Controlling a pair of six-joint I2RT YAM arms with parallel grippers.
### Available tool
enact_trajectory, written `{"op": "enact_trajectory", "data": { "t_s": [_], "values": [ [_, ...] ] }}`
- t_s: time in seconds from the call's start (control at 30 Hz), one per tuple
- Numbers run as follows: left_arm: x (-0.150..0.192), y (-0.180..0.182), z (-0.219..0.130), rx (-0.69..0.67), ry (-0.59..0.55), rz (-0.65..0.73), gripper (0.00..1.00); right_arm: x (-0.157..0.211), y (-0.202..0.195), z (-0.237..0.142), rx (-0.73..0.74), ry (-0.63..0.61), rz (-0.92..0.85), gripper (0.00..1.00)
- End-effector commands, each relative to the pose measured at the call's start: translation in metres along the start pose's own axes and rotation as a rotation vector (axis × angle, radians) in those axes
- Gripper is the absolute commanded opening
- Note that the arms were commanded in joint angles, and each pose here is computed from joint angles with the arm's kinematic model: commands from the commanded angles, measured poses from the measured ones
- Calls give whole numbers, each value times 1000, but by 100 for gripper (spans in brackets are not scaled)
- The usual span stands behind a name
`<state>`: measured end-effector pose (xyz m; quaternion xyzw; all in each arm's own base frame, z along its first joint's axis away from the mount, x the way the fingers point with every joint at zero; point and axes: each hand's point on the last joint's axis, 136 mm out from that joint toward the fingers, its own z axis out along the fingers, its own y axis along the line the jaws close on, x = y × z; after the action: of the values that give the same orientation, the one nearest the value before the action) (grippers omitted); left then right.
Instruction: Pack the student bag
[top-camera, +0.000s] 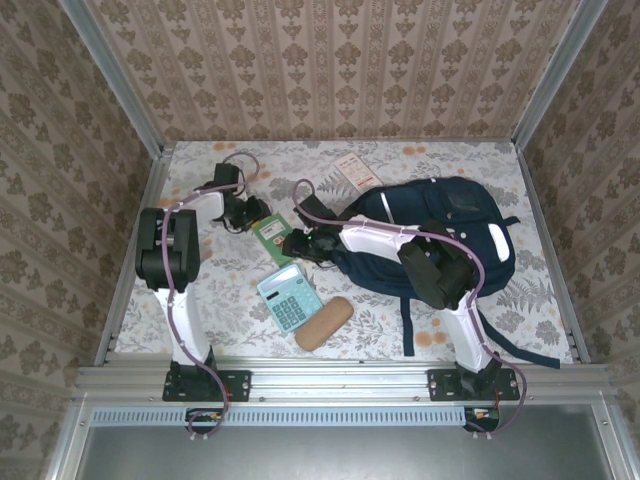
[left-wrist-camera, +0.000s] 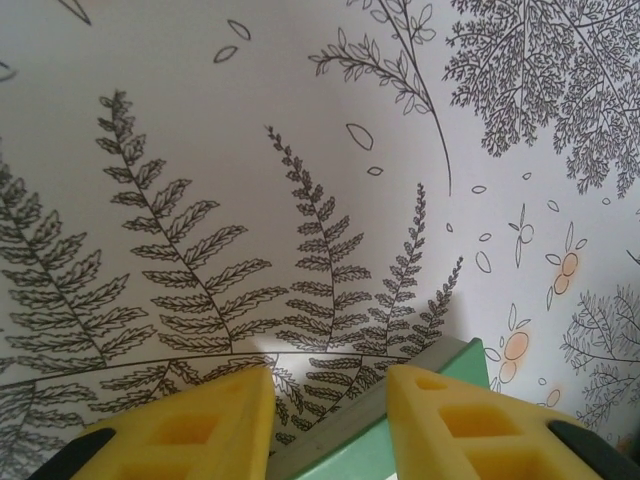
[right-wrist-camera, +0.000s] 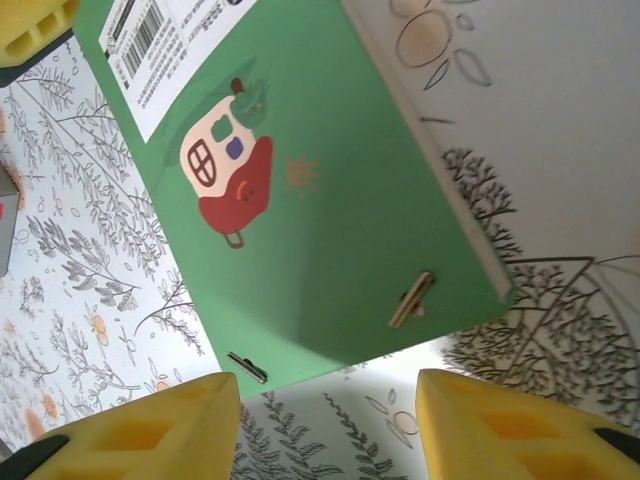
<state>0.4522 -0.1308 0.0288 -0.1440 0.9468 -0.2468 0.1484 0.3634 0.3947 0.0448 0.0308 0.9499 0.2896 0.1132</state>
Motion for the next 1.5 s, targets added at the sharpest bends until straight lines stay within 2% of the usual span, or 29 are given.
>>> {"op": "enact_trajectory", "data": {
  "t_s": [0.0,0.23,0.47,0.7,0.83,1.0,1.3,1.47],
  "values": [
    [18,10,-2,-2,31,-24,36,-3,-4,8,14,5,41,50],
    [46,24,-14,-28,29,-87,34,-27,-20,4,58,-28,34,51],
    [66,18,-34,-32,5,-93,34,-46,-26,-11,87,-47,-15,52],
    [52,11,-50,-56,-33,-29,36,-44,-32,-32,119,-92,-4,57],
    [45,5,-43,-37,-21,0,36,-32,-43,-25,131,-81,31,57],
    [52,10,-27,-46,23,8,35,-25,-48,-15,136,-71,53,57],
    [79,21,-14,-43,79,-42,32,-21,-37,2,62,-39,68,57],
    [88,16,-12,-22,90,-62,30,-24,-7,3,-88,-27,72,55]
  ]
}}
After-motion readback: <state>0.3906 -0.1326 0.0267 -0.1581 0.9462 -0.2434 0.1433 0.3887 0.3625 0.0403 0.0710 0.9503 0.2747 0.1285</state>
